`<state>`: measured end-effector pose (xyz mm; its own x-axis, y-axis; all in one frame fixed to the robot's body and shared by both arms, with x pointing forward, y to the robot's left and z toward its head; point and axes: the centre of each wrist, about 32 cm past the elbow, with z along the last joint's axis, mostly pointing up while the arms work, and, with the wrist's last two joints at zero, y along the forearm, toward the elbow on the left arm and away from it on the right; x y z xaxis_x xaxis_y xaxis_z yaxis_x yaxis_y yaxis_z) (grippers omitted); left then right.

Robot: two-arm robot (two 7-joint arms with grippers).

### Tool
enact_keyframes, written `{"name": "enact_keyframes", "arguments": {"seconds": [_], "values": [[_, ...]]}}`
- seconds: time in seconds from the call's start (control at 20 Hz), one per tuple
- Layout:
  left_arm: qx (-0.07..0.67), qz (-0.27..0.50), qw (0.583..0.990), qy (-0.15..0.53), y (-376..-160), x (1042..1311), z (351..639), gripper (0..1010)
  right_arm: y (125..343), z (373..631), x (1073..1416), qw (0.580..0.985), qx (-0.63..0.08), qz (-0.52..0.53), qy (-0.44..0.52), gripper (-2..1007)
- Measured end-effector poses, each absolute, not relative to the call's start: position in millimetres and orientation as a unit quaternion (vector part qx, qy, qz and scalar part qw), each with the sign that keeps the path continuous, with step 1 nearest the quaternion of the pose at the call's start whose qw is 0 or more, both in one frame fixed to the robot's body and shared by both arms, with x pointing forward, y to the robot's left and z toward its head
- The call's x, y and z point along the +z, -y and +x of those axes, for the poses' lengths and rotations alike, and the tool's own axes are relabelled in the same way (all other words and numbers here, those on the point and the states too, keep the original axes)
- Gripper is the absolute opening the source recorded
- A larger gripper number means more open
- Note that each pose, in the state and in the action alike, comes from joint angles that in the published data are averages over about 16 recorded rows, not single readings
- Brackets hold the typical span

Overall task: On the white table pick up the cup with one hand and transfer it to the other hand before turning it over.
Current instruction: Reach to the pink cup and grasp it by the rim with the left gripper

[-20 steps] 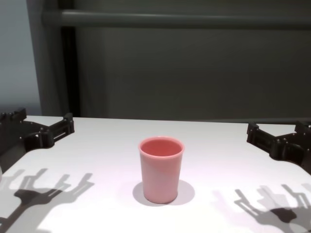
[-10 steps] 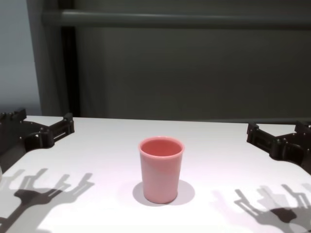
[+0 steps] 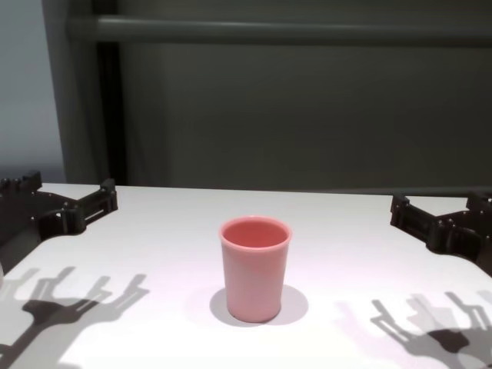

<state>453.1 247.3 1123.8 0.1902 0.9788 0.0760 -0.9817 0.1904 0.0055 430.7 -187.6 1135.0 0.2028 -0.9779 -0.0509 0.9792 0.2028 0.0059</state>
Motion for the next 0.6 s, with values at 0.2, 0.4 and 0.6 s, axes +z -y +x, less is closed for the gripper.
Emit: {"name": "enact_keyframes", "arguments": {"seconds": [0.2,0.4,0.6], "values": [[0.636,0.026,0.771,0.028,-247.3,1123.8,453.1,1001,187.6,430.7,1135.0,0.775,-0.631,0.018,-0.018,1002],[0.636,0.026,0.771,0.028,-247.3,1123.8,453.1,1001,187.6,430.7,1135.0,0.775,-0.631,0.018,-0.018,1003],[0.636,0.026,0.771,0.028,-247.3,1123.8,453.1,1001,187.6,430.7,1135.0,0.775,-0.631,0.018,-0.018,1002]]}}
